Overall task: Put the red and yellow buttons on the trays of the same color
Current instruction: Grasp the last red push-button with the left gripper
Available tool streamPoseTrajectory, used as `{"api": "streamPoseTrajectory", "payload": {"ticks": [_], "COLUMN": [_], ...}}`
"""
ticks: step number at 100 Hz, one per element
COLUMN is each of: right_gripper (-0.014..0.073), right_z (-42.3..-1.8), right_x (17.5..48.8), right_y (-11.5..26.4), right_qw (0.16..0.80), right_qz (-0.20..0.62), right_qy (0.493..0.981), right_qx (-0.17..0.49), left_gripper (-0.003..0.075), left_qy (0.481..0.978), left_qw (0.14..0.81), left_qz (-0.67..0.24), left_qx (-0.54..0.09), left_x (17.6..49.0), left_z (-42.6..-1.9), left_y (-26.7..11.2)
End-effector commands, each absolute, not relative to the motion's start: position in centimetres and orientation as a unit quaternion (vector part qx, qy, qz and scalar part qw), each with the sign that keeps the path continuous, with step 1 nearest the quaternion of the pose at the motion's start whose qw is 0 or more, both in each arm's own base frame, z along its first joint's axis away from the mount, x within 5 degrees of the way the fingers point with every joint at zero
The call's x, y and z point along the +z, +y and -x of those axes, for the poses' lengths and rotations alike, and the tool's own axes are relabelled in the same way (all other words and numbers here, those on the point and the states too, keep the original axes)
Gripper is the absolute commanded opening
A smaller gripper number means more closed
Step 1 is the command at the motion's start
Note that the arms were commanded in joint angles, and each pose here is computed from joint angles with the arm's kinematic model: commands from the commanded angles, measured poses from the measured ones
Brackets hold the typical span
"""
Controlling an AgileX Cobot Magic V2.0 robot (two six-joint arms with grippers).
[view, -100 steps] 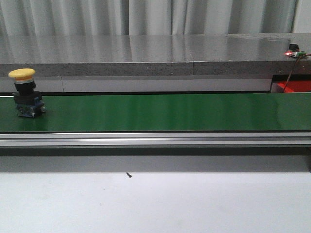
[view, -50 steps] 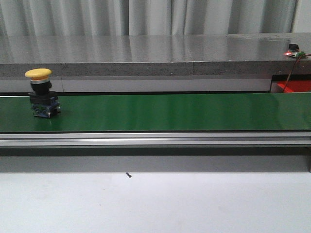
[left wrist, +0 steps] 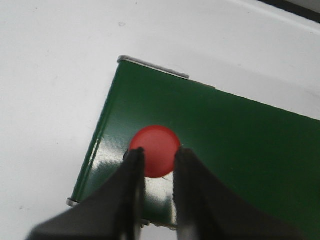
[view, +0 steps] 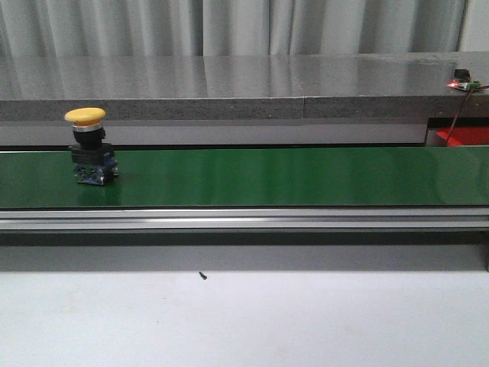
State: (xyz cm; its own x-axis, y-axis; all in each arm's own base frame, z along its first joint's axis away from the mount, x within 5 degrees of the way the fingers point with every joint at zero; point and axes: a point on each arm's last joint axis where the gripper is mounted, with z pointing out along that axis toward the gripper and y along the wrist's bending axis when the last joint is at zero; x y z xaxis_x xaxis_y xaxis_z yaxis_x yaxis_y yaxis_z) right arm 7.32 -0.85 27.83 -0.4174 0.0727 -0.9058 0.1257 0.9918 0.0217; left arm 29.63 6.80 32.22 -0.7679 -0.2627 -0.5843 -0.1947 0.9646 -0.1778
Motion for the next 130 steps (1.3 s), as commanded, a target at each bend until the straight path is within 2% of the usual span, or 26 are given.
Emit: {"api": "streamPoseTrajectory", "payload": {"ticks": [1,30,41,51,76,95,130], "right_gripper": [-0.0123,-0.0123,-0.0123,-0.0123,-0.0123,-0.0123,-0.0123], "right_z": [-7.6,-7.6,-7.6,-7.6,-7.6,-7.6,-7.6], "right_x": [29.3,29.3,29.3,29.3,29.3,29.3,29.3], "right_y": [-0.9,-0.9,-0.9,-0.9,-0.9,-0.9,-0.9], "right_qw": [0.575,0.575,0.575,0.575,0.575,0.575,0.575], "right_qz": [-0.056,-0.056,-0.056,-0.056,-0.056,-0.056,-0.056], "right_qy": [0.816,0.816,0.816,0.816,0.816,0.816,0.816], "right_qx": [-0.028,-0.028,-0.028,-0.028,-0.028,-0.028,-0.028], "left_gripper": [-0.0018,-0.002,-0.002,-0.002,-0.002,-0.002,-0.002], "left_qy": [0.923,0.908,0.901,0.895,0.889,0.877,0.857], "left_qw": [0.371,0.411,0.421,0.435,0.451,0.467,0.506], "left_qz": [0.086,-0.009,-0.042,-0.048,-0.051,-0.069,-0.06], "left_qx": [-0.051,-0.075,-0.09,-0.084,-0.06,-0.085,-0.081], "left_x": [35.5,38.8,39.3,39.3,36.2,34.5,32.2], "left_z": [-28.3,-25.3,-24.3,-23.2,-20.4,-18.1,-14.0], "left_y": [5.3,0.3,-1.5,-1.6,-2.4,-3.3,-2.5]}}
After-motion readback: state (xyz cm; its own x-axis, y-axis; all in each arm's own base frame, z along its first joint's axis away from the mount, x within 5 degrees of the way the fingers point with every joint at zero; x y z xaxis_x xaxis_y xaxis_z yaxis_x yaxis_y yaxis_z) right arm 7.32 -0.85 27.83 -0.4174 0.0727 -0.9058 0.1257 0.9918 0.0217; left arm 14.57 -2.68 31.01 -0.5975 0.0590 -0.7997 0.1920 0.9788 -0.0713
